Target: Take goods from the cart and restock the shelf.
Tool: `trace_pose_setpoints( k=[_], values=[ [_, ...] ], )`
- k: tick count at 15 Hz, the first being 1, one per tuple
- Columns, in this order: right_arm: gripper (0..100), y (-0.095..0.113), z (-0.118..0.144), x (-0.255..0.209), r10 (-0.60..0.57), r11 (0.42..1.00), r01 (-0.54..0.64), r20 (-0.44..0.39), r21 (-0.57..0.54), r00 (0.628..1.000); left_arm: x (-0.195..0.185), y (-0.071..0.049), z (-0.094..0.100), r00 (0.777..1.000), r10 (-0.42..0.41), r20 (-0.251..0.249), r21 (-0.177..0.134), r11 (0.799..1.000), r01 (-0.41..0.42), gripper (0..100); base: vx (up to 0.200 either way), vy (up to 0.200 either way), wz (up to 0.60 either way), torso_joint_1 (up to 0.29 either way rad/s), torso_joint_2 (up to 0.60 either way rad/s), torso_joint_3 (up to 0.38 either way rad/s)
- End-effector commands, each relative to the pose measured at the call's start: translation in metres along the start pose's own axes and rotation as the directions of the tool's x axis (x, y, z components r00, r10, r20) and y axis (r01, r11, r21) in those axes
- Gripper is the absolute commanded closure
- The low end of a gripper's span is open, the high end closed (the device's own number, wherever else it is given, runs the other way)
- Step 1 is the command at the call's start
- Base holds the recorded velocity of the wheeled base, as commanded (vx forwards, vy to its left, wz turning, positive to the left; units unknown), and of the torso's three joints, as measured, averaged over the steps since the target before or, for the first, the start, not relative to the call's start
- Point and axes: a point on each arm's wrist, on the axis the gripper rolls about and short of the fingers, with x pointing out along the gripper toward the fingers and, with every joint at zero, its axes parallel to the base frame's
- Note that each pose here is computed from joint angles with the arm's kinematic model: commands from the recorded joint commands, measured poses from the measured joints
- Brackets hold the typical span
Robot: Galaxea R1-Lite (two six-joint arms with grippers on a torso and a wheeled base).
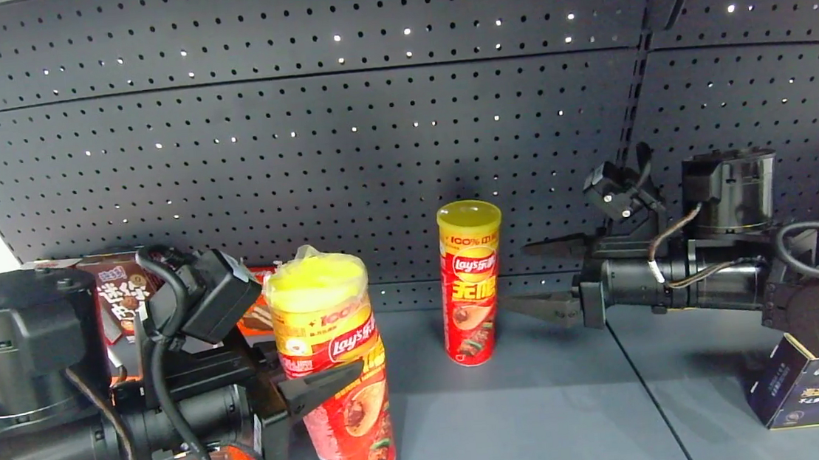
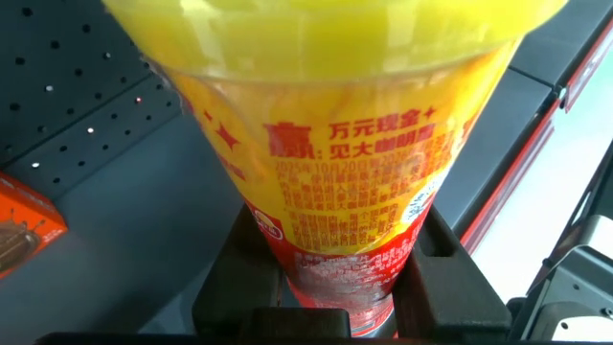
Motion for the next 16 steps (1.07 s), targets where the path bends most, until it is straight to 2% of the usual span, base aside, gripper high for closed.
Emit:
trace_pose_setpoints(
  k=[1, 9, 16],
  values=[
    [0, -0.009, -0.009, 0.003, -0.013, 1.000, 0.013, -0.017, 0.005, 1.000, -0.001, 0.000, 0.000, 1.000, 0.001, 0.003, 0.000, 1.000, -0.001, 100, 0.000, 0.000, 0.00, 0.000, 0.00, 0.000],
    [0, -0.017, -0.041, 0.021, 0.041, 0.999, -0.041, -0.043, 0.000, 0.998, 0.000, 0.000, -0.001, 1.000, 0.000, -0.006, -0.003, 1.000, 0.000, 100, 0.000, 0.000, 0.00, 0.000, 0.00, 0.000],
    [0, -0.023, -0.057, 0.035, 0.080, 0.997, -0.080, -0.050, 0.013, 0.996, 0.001, 0.000, -0.004, 1.000, 0.001, -0.017, -0.008, 1.000, -0.001, 100, 0.000, 0.000, 0.00, 0.000, 0.00, 0.000]
  ],
)
